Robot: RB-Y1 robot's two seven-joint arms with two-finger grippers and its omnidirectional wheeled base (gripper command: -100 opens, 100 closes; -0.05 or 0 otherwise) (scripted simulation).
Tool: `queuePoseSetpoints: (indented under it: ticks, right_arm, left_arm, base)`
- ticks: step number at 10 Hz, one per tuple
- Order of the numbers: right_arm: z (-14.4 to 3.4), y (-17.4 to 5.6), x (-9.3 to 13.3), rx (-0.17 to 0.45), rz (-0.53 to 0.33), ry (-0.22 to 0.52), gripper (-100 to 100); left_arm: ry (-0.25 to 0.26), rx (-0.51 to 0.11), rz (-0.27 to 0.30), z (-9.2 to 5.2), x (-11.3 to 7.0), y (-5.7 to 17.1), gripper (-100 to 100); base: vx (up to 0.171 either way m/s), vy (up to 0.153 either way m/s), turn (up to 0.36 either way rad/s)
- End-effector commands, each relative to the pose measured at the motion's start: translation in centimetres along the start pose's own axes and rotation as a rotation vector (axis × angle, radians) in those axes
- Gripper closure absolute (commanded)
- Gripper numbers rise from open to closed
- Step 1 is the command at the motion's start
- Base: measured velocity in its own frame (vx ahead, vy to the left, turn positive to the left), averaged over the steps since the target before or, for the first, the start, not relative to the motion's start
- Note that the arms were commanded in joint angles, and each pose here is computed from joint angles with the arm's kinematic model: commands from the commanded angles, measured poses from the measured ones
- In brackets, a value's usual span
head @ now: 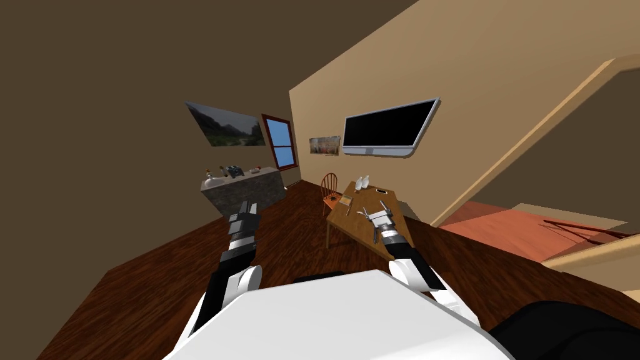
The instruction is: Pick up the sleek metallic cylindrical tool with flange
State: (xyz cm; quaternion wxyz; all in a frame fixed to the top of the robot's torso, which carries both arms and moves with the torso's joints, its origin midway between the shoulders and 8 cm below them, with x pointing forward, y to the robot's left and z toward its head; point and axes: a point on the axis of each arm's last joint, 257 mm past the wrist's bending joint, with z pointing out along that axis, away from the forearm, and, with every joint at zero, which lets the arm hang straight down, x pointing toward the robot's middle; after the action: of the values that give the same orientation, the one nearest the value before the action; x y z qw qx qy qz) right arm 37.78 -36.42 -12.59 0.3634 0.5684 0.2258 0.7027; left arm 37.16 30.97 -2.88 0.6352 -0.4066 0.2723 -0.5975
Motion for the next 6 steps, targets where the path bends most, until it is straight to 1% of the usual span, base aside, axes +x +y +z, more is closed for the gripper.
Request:
queuePoseSetpoints:
  ticks: [1, 2, 3, 4, 5, 6]
  right_arm:
    - [0.1, -0.5, -1.5, 0.021, 0.058, -0.027, -100]
    - [0.1, -0.5, -1.5, 0.020, 0.065, -0.027, -100]
    - [-0.4, -1.6, -3.9, 0.060, 0.129, -0.084, -100]
    - [-0.4, -1.6, -3.9, 0.058, 0.157, -0.085, -100]
    - [-1.0, -2.7, -6.3, 0.096, 0.205, -0.145, -100]
    - [-1.0, -2.7, -6.4, 0.093, 0.238, -0.148, -100]
  left_arm:
    - [0.000, 0.000, 0.000, 0.0, 0.0, 0.0, 0]
    - [0.000, 0.000, 0.000, 0.0, 0.0, 0.0, 0]
    - [0.000, 0.000, 0.000, 0.0, 0.0, 0.0, 0]
    - [0.000, 0.000, 0.000, 0.0, 0.0, 0.0, 0]
    - [0.000, 0.000, 0.000, 0.0, 0.0, 0.0, 0]
    - [0.000, 0.000, 0.000, 0.0, 0.0, 0.0, 0]
  base:
    - [-0.007, -0.015, 0.067]
    - [-0.004, -0.008, 0.000]
    - [-0.008, -0.015, 0.135]
    - [-0.006, -0.019, 0.074]
    - [-0.007, -0.021, 0.155]
    - [-0.005, -0.023, 0.071]
